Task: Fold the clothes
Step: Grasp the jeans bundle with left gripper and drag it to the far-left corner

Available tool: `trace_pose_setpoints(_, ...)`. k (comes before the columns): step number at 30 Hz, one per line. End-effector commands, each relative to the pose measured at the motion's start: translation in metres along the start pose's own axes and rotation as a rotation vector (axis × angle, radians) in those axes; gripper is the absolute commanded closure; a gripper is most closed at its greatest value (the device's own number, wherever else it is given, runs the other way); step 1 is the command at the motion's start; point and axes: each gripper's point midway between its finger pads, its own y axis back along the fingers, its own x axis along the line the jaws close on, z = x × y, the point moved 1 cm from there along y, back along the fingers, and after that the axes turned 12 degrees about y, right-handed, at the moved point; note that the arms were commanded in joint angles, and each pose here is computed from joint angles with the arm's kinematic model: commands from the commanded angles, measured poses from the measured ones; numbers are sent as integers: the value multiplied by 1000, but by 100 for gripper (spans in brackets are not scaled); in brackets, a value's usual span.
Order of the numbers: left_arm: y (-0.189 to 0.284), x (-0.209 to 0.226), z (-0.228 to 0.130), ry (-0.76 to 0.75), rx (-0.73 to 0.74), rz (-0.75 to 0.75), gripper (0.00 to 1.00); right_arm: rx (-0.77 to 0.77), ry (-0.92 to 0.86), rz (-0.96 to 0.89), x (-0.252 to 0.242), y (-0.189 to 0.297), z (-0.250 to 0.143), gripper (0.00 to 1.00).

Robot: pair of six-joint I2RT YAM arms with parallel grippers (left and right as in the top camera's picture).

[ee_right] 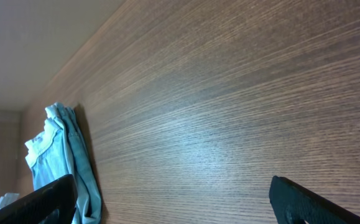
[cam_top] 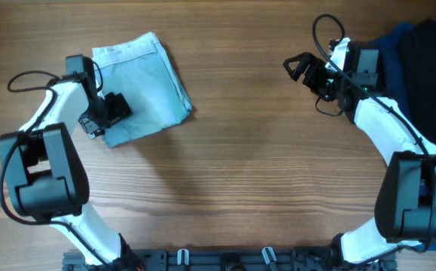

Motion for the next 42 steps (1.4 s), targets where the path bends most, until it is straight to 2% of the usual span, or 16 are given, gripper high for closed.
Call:
trace_pose_setpoints(1,-20,20,-19,10,61,39,53,-6,17,-4,1,1,1,0)
trace_pose_setpoints(2,-20,21,-21,11,68,44,77,-6,17,-4,1,1,1,1)
trace_pose_setpoints(3,-20,22,-21,11,70,45,92,-6,17,-4,1,1,1,1)
trace_pose_setpoints(4,-20,22,-21,11,70,45,96,-6,17,-4,1,1,1,1)
trace_pose_setpoints(10,-5,7,-2,-3,10,7,96,-6,17,-4,1,1,1,0)
trace_pose_setpoints(17,68,-30,51,-103,-218,-94,96,-6,17,-4,1,1,1,0)
trace_pose_setpoints(23,85,-11,90,-73,-431,55,96,-6,17,-4,1,1,1,0)
trace_pose_setpoints(26,91,-15,103,-137,-496,64,96,-6,17,-4,1,1,1,0)
trace_pose_setpoints(30,102,-8,120,-111,-592,125,96,-6,17,-4,1,1,1,1)
trace_pose_setpoints(35,106,5,133,-119,-623,145,94,-6,17,-4,1,1,1,0)
trace_pose_setpoints(42,94,37,162,-37,-649,157,96,-6,17,-4,1,1,1,1)
